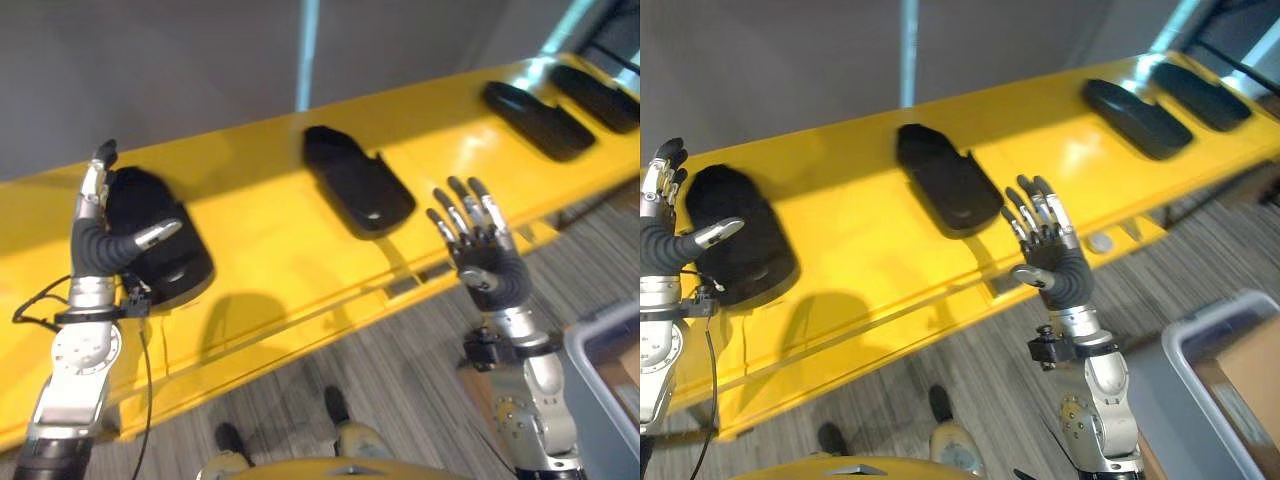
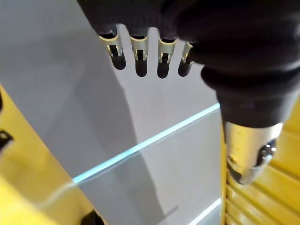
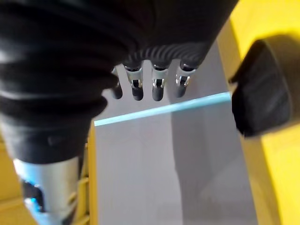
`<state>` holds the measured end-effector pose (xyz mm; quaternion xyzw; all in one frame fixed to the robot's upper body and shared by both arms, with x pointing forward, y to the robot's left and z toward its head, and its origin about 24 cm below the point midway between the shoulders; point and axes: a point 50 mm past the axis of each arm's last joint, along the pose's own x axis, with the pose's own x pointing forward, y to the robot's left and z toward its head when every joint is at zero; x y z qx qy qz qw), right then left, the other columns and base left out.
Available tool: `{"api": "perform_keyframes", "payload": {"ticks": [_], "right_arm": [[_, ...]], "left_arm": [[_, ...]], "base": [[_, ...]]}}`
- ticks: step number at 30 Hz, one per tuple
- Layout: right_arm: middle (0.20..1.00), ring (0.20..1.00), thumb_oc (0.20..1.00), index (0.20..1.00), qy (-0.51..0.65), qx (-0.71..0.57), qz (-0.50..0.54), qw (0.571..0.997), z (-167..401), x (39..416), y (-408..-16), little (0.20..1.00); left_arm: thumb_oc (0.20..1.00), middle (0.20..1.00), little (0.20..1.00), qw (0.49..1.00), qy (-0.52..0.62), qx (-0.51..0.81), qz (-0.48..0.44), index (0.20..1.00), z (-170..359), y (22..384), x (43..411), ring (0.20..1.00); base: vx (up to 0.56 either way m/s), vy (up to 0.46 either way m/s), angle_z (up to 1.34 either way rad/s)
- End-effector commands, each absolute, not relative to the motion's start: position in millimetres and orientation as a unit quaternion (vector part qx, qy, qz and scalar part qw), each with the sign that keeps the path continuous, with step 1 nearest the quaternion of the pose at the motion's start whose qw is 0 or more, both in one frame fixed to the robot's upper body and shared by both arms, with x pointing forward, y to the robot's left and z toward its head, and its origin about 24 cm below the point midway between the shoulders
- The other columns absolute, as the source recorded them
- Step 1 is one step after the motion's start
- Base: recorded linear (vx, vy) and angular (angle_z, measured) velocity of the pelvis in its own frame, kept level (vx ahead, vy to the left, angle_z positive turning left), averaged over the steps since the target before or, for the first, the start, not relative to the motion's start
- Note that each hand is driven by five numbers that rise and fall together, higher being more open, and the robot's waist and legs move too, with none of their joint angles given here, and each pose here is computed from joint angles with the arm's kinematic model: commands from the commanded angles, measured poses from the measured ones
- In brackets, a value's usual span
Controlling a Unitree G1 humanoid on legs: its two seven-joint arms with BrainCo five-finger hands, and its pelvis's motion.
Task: Move parts from the plastic box to the shelf.
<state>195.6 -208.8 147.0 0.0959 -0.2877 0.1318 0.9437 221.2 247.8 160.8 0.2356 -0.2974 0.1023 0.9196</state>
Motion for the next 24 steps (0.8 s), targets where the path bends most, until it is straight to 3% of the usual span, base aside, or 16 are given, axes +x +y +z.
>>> {"api": "perform_keyframes", "payload": {"ticks": [1,12,20,24], "right_arm": [[1.000,1.000,1.000,1.000,-0.356,0.050,0.056,0.932,164.6,192.2,-219.6,1.000],[1.000,1.000,1.000,1.000,-0.363,0.039,0.066,0.928,165.3,197.1,-205.7,1.000],[1.000,1.000,1.000,1.000,-0.383,-0.032,0.098,0.918,183.5,206.8,-202.2,1.000],[1.000,1.000,1.000,1.000,-0.365,-0.064,0.087,0.925,182.0,209.9,-212.1,1.000]], "left_arm": [[1.000,1.000,1.000,0.891,-0.349,0.273,0.093,1.000,182.2,245.0,217.4,1.000],[1.000,1.000,1.000,0.888,-0.346,0.287,0.103,1.000,179.6,244.1,224.9,1.000],[1.000,1.000,1.000,0.894,-0.327,0.249,0.178,1.000,171.0,267.4,211.8,1.000],[1.000,1.000,1.000,0.914,-0.305,0.210,0.167,1.000,158.6,264.6,210.2,1.000]], "base": [[-0.03,0.107,-0.67],[0.01,-0.012,-0.18],[-0.06,-0.281,0.54],[-0.10,-0.118,0.68]]}}
